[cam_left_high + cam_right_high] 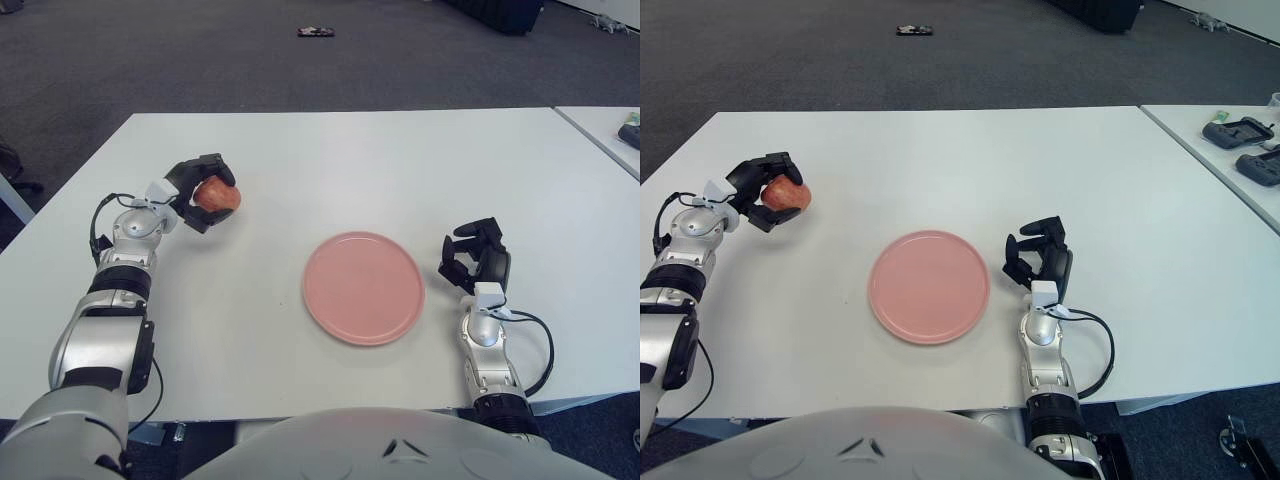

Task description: Put the apple into the plate.

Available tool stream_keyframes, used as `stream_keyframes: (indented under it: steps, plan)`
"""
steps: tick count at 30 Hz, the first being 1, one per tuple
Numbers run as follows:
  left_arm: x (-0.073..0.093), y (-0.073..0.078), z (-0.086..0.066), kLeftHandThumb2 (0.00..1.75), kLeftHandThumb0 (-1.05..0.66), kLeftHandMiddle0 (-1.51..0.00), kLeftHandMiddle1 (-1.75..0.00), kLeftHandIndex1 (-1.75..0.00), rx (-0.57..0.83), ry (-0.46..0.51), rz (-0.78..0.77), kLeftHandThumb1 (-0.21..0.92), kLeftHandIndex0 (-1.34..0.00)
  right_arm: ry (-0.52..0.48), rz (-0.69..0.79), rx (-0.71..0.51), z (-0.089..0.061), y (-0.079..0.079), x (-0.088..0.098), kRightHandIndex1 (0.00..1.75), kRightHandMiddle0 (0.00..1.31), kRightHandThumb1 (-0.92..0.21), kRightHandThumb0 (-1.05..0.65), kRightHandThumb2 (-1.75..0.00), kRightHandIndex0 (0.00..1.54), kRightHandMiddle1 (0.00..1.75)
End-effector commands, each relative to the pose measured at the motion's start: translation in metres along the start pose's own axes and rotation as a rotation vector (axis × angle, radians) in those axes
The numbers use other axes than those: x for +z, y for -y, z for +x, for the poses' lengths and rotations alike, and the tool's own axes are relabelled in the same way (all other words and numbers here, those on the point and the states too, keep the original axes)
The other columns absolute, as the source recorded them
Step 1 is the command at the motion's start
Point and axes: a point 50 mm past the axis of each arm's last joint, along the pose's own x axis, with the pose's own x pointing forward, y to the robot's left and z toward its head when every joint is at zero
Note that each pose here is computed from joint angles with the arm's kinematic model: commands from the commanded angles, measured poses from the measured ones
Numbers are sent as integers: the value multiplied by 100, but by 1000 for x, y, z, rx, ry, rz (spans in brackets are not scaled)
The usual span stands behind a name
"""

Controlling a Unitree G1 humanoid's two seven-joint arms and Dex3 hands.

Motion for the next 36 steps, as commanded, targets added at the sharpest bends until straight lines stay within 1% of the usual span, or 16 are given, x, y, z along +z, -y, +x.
stream_keyframes:
  steps: [1,7,12,15,18,23,26,27,30,35,36]
  plan:
    - [14,1,1,164,-5,-144,-175,-175,5,78,-19,15,-128,-18,-7,3,-1,1,-3,142,41,-57,-40,-101,66,175]
    - [37,15,-1,164,-5,-145,-175,-175,-14,188,-17,15,-129,-17,0,4,-1,1,-4,142,41,-57,-40,-100,65,175]
    - [54,29,-7,164,-4,-145,-175,-175,-33,264,8,15,-129,-18,11,1,-1,1,-5,143,42,-57,-40,-101,65,175]
    - [61,35,-11,164,-5,-145,-175,-175,-46,290,15,15,-129,-16,16,-2,-1,0,-5,143,42,-56,-41,-102,64,175]
    - [75,46,-18,164,-6,-144,-175,-175,-81,331,26,15,-129,-19,18,0,0,0,-6,143,42,-56,-41,-102,64,175]
    - [89,60,-24,164,-6,-141,-175,-175,-143,358,50,14,-127,-20,21,5,0,-1,-6,144,42,-56,-41,-102,64,175]
    - [98,75,-25,164,-6,-141,-175,-175,-198,390,62,14,-126,-20,23,7,0,-1,-7,144,42,-56,-41,-102,65,175]
    - [105,87,-24,164,-6,-140,-175,-175,-266,432,73,14,-126,-20,24,8,0,-1,-7,144,42,-56,-41,-102,65,175]
    - [117,107,-24,163,-8,-140,-175,-175,-387,507,98,14,-124,-18,28,9,1,-2,-7,145,42,-55,-41,-103,65,175]
    - [124,127,-25,160,-10,-139,-175,-175,-487,554,106,16,-121,-22,31,11,1,-2,-7,145,43,-55,-41,-103,65,175]
    - [124,129,-25,159,-10,-139,-175,-175,-496,558,106,16,-121,-23,31,11,0,-2,-7,145,43,-55,-41,-103,65,175]
